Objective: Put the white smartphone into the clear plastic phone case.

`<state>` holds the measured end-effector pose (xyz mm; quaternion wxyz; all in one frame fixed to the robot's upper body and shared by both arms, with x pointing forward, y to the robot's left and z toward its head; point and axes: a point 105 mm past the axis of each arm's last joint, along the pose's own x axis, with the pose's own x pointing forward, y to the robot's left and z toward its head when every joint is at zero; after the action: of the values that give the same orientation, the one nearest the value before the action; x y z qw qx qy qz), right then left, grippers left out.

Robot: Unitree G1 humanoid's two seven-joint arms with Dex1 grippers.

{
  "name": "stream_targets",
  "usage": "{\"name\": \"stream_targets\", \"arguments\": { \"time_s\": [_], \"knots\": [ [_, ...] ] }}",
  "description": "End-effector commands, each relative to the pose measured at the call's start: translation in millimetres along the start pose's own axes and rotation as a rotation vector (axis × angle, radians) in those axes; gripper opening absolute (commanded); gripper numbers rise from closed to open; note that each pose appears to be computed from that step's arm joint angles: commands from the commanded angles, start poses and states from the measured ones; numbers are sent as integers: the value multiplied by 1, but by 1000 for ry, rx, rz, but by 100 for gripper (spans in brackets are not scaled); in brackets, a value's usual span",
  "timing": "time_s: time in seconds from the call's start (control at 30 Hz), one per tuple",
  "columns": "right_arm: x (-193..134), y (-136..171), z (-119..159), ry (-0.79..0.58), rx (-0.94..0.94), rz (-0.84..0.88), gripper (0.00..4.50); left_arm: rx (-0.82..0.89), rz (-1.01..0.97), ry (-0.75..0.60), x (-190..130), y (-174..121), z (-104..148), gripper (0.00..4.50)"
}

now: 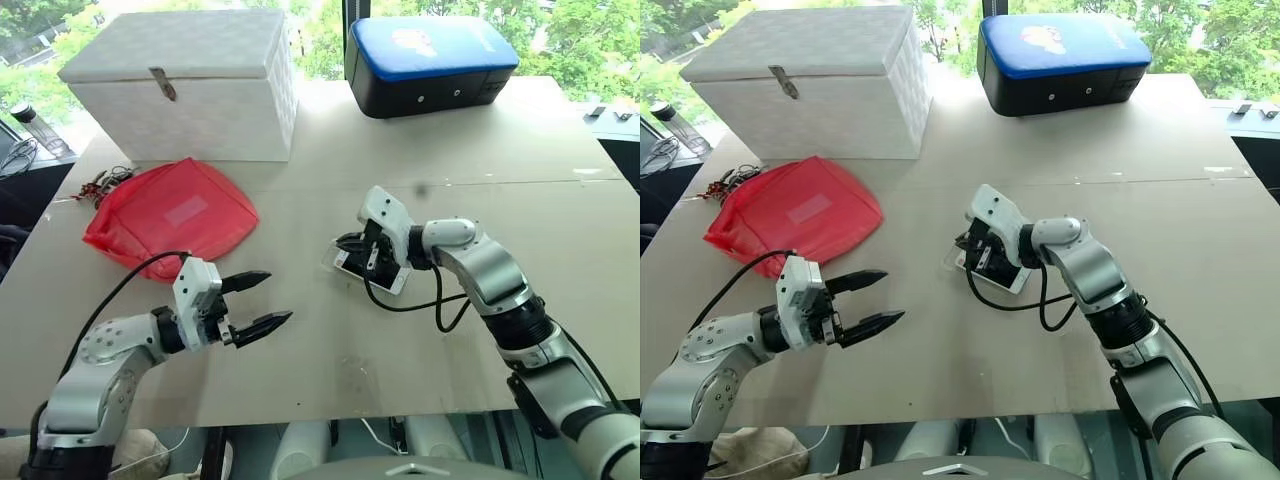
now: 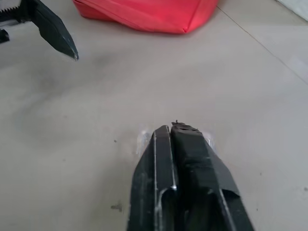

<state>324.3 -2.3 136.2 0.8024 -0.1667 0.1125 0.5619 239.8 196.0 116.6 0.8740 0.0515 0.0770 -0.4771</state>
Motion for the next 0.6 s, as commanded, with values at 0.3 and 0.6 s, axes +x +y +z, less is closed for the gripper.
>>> {"name": "stream_targets", "arguments": {
  "time_s": [0.3, 0.6],
  "knots": [
    [9, 9, -35, 122, -41, 37, 9, 48, 35, -6, -21, 18, 10, 450],
    [18, 12, -88, 320, 42, 135, 9, 43, 29, -10, -17, 16, 7, 450]
  ]
}}
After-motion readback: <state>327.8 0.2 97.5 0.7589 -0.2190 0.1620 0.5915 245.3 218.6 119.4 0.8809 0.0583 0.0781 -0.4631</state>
